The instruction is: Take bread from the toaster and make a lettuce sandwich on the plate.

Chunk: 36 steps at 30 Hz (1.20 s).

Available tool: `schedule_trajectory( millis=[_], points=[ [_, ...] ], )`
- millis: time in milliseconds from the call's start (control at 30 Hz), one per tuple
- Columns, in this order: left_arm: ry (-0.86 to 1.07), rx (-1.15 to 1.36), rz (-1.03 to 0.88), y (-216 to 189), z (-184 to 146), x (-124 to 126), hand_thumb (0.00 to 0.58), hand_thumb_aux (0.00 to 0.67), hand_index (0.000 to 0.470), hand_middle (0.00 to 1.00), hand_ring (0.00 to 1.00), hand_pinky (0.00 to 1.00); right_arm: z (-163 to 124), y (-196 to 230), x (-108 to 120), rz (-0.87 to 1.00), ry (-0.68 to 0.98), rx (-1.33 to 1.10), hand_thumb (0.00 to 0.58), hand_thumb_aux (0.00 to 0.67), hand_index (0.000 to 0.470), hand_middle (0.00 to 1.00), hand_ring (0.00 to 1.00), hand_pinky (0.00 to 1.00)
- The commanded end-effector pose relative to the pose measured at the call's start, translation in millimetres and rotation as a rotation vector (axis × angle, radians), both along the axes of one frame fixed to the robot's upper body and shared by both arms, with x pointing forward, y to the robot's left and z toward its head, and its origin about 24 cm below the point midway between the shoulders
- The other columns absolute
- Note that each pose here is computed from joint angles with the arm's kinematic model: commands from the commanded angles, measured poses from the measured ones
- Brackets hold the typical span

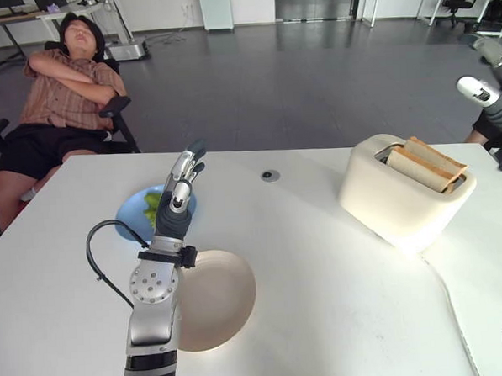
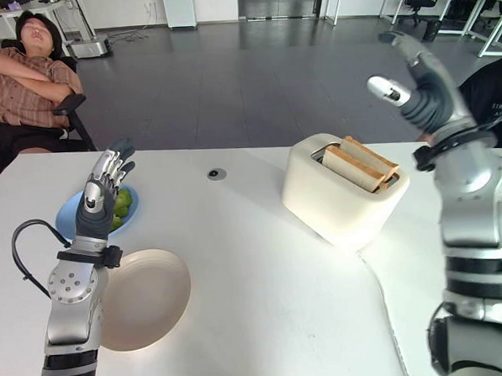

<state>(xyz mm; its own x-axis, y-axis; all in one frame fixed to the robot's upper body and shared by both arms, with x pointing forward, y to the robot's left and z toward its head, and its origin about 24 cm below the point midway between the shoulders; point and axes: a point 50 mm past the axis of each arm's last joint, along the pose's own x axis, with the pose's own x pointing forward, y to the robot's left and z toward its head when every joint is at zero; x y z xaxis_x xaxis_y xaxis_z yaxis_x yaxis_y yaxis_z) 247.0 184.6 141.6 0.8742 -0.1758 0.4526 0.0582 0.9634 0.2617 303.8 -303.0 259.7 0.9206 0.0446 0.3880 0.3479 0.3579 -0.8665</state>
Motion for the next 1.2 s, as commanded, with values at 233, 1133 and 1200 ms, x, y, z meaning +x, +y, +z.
schedule_trajectory(
  millis=[233, 1133, 1200],
  points=[
    [-0.007, 0.020, 0.007, 4, 5, -3, 0.000, 0.000, 0.000, 0.00, 0.00, 0.00, -48, -53, 24, -0.256, 0.243, -0.367, 0.000, 0.000, 0.000, 0.00, 0.00, 0.00],
    [0.021, 0.028, 0.068, 19, 0, 0, 0.000, 0.000, 0.000, 0.00, 0.00, 0.00, -100, 3, 38, 0.053, 0.437, -0.473, 0.580, 0.670, 0.470, 0.00, 0.00, 0.00],
    [0.026, 0.029, 0.075, 22, -2, 1, 0.000, 0.000, 0.000, 0.00, 0.00, 0.00, -97, 3, 39, 0.048, 0.418, -0.468, 0.580, 0.670, 0.470, 0.00, 0.00, 0.00]
  ],
)
